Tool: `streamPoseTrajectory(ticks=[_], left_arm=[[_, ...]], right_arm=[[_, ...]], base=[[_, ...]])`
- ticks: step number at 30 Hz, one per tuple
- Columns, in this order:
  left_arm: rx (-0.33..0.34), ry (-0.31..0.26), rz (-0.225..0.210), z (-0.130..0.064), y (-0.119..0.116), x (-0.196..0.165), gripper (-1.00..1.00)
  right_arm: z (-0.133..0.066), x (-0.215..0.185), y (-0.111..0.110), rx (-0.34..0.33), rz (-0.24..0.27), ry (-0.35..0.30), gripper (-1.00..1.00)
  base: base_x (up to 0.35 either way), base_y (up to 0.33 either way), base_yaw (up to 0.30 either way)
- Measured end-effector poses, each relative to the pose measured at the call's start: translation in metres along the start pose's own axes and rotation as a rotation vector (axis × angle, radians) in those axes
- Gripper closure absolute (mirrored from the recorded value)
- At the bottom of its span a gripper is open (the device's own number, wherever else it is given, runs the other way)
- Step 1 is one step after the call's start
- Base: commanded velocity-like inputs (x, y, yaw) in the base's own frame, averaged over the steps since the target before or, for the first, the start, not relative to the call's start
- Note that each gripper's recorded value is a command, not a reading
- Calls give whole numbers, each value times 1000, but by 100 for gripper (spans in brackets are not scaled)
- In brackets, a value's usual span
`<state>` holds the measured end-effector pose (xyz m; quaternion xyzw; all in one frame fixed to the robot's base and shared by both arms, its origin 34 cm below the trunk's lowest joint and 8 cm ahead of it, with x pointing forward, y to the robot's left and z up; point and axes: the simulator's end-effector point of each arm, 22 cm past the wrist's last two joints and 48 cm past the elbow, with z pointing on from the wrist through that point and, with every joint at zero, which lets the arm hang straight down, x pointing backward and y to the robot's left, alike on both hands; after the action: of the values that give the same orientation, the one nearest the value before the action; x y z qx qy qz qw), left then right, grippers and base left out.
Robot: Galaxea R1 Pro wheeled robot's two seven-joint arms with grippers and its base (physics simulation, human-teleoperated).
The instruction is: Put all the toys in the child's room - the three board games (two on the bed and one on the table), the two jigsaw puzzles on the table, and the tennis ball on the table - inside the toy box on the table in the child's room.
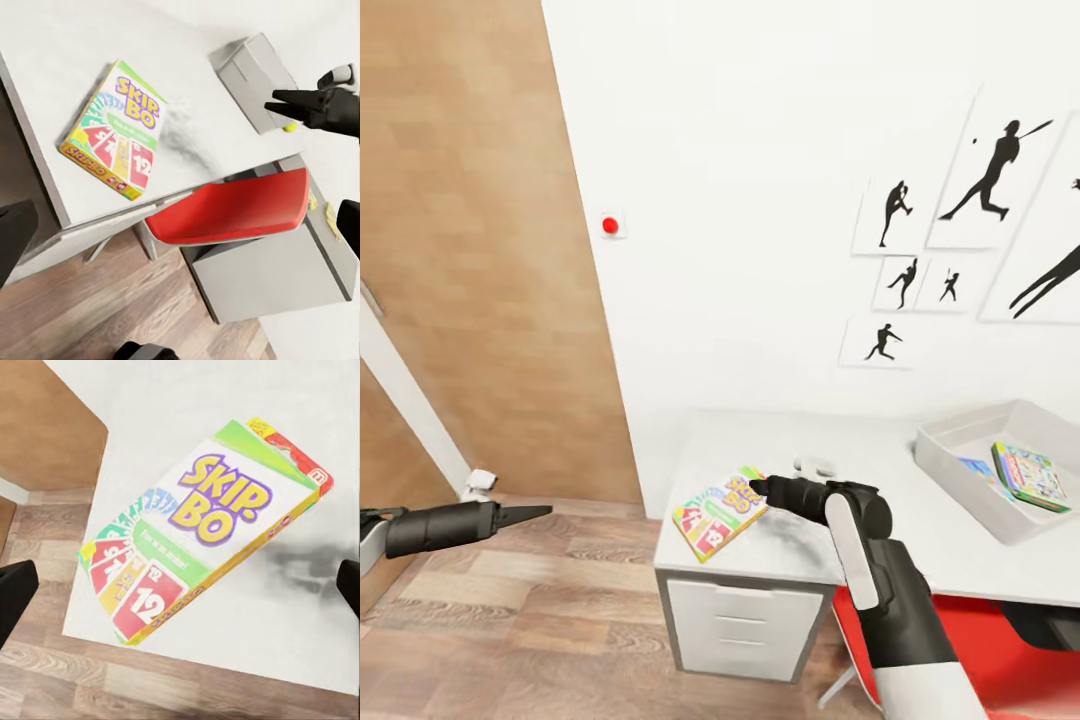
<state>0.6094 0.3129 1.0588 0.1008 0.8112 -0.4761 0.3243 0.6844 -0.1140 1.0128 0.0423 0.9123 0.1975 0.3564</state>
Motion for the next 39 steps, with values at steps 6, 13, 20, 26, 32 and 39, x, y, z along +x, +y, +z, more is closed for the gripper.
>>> streamPoseTrajectory(ticks=[6,13,20,26,32,39], left_arm=[[-5,-1,-2,1,2,0,-100],[-6,4,-8,3,5,2,-100],[-8,9,-16,4,9,5,-100],[-11,11,-22,5,12,6,-100],[-22,11,-23,5,14,7,-100],[-45,10,-24,5,20,6,-100]], right_arm=[[10,-14,-9,67,-15,28,-100],[16,-13,-17,87,-7,40,-100],[16,-16,-43,117,57,37,-100],[20,-11,-47,122,68,52,-100],[21,-9,-45,127,58,56,-100],[21,-10,-46,137,51,50,-100]], base=[[163,238,-7],[133,243,-159],[35,70,-187],[93,114,-133],[159,111,-19],[112,41,-2]])
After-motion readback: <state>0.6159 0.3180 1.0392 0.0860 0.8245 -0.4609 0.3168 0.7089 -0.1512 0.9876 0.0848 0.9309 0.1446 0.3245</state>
